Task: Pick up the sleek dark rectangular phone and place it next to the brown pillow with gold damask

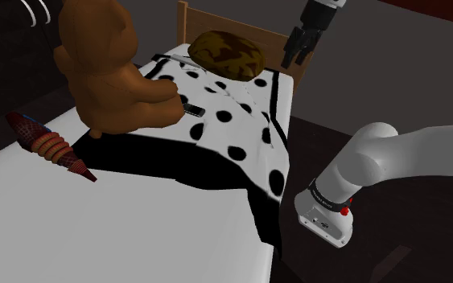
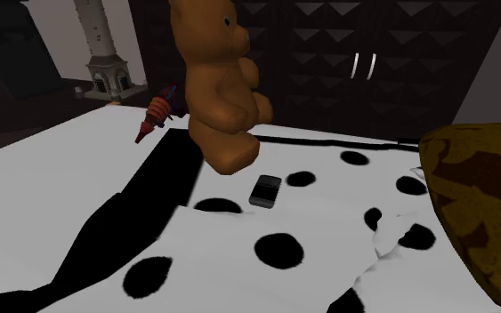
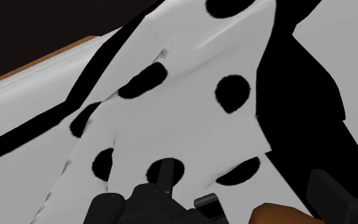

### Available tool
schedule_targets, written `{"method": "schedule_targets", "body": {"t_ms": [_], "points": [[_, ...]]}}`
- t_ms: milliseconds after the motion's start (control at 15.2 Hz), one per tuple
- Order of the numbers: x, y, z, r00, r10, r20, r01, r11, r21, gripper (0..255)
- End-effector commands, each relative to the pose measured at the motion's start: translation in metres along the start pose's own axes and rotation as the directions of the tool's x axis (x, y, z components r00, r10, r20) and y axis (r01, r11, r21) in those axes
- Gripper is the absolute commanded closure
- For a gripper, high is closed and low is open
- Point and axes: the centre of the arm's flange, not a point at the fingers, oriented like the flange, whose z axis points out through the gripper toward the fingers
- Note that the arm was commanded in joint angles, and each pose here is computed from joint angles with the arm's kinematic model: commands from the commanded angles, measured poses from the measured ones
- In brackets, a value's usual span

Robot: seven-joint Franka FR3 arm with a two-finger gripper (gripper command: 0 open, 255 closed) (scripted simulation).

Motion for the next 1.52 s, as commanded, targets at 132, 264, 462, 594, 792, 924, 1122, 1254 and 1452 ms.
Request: {"method": "schedule_targets", "body": {"t_ms": [132, 264, 462, 594, 792, 924, 1122, 1254, 1452], "points": [[0.019, 0.0, 0.019, 0.999, -0.035, 0.003, 0.035, 0.999, -0.006, 0], [0.038, 0.0, 0.038, 0.998, -0.07, 0.005, 0.07, 0.997, -0.012, 0], [0.066, -0.001, 0.066, 0.992, -0.123, 0.01, 0.123, 0.992, -0.021, 0], [0.085, -0.002, 0.085, 0.987, -0.157, 0.013, 0.158, 0.987, -0.027, 0], [0.112, -0.005, 0.113, 0.978, -0.209, 0.019, 0.21, 0.977, -0.036, 0], [0.131, -0.008, 0.132, 0.97, -0.243, 0.022, 0.244, 0.969, -0.041, 0], [0.158, -0.013, 0.161, 0.955, -0.294, 0.028, 0.295, 0.954, -0.049, 0], [0.176, -0.017, 0.18, 0.945, -0.327, 0.033, 0.328, 0.943, -0.054, 0], [0.203, -0.024, 0.209, 0.926, -0.376, 0.04, 0.378, 0.924, -0.062, 0]]}}
